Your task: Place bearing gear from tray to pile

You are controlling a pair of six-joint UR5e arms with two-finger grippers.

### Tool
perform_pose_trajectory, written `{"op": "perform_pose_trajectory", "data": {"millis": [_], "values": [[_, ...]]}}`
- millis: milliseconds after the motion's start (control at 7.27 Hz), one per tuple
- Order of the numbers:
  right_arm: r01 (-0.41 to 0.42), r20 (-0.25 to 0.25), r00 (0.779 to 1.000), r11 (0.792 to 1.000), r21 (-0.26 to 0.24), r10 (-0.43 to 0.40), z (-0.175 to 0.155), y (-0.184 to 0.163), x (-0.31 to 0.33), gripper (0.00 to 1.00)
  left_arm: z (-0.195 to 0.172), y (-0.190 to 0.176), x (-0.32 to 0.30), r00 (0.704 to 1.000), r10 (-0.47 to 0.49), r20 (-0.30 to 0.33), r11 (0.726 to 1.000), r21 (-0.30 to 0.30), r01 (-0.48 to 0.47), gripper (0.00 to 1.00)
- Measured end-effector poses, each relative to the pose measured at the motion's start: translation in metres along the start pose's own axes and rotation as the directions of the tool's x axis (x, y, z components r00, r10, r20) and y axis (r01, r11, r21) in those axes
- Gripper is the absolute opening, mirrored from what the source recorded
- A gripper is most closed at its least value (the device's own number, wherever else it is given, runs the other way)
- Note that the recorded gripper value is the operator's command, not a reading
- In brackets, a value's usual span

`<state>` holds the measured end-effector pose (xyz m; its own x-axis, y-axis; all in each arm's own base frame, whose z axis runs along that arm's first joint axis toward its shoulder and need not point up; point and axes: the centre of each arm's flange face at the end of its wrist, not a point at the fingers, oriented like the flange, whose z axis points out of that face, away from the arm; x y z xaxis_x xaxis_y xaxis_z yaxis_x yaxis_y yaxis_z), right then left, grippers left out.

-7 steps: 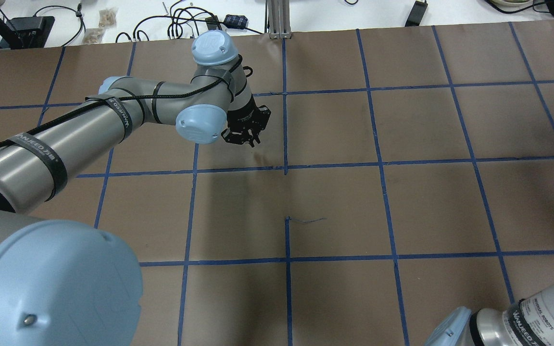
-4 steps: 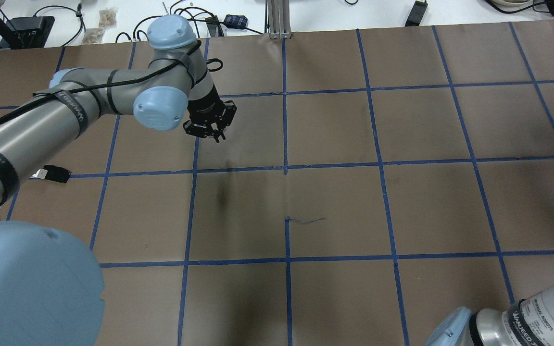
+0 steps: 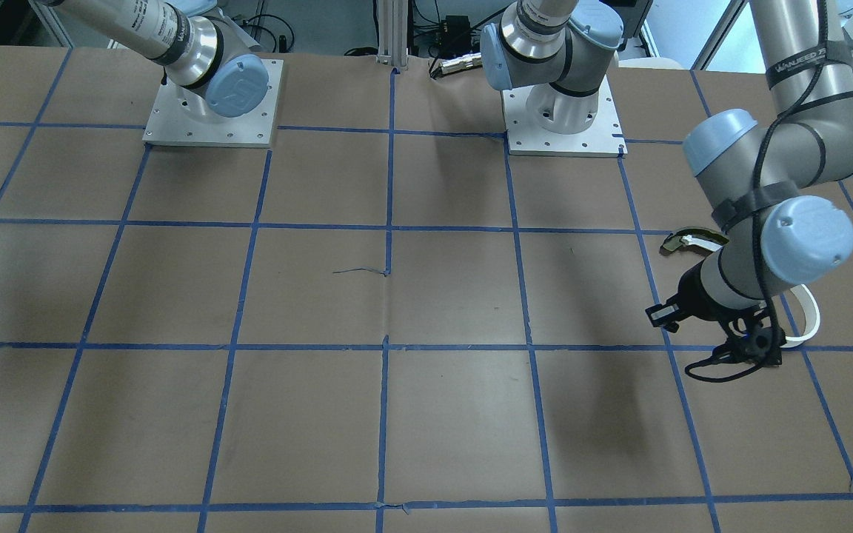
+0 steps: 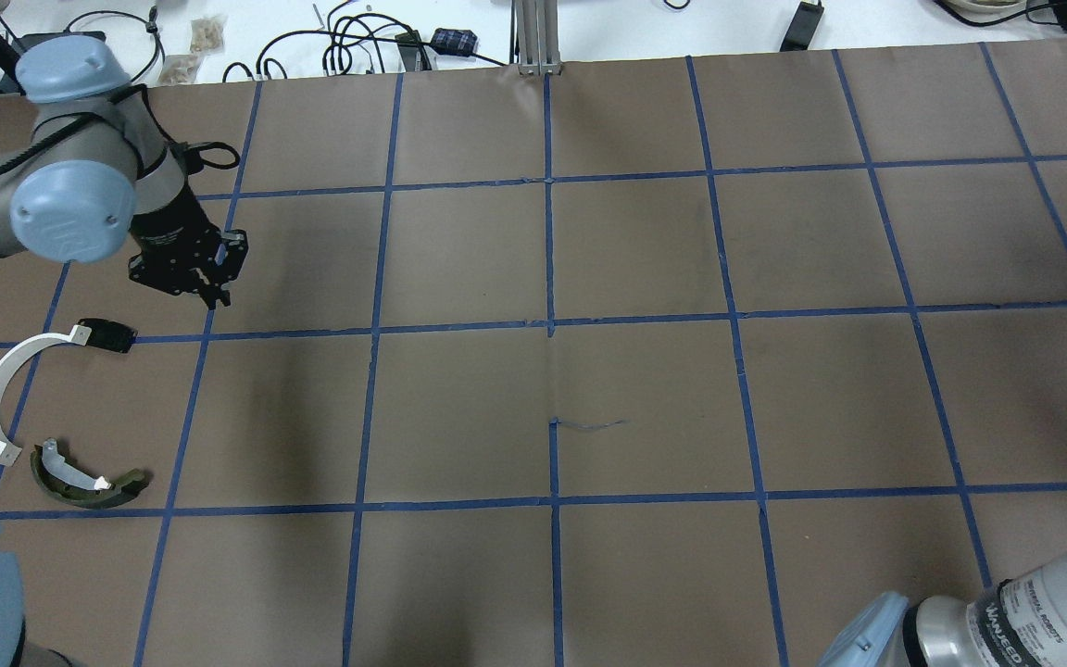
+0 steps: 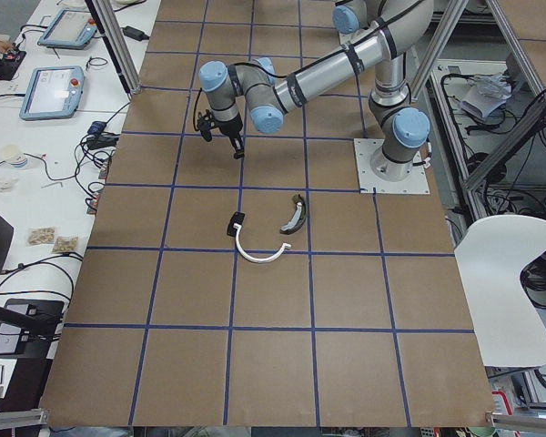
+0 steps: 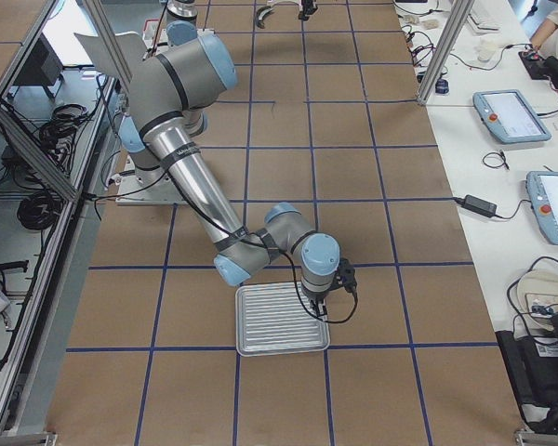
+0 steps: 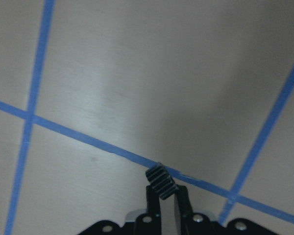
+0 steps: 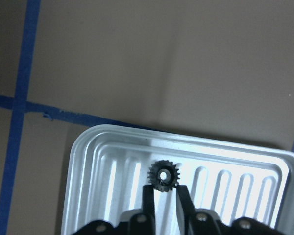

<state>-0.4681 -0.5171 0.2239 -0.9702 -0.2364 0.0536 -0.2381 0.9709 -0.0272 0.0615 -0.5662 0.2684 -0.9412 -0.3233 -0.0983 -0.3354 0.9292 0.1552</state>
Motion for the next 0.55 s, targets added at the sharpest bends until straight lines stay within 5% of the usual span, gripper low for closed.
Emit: {"op": "perform_pose_trajectory", "data": {"millis": [550], "values": [[0.003,0.010,1.000,1.000,-0.004,-0.003,-0.012,-0.002,-0.007,0.26,0.069,0.031,-0.156,0.999,0.018,-0.047,1.000,-0.007,-0.018,0.00]]}}
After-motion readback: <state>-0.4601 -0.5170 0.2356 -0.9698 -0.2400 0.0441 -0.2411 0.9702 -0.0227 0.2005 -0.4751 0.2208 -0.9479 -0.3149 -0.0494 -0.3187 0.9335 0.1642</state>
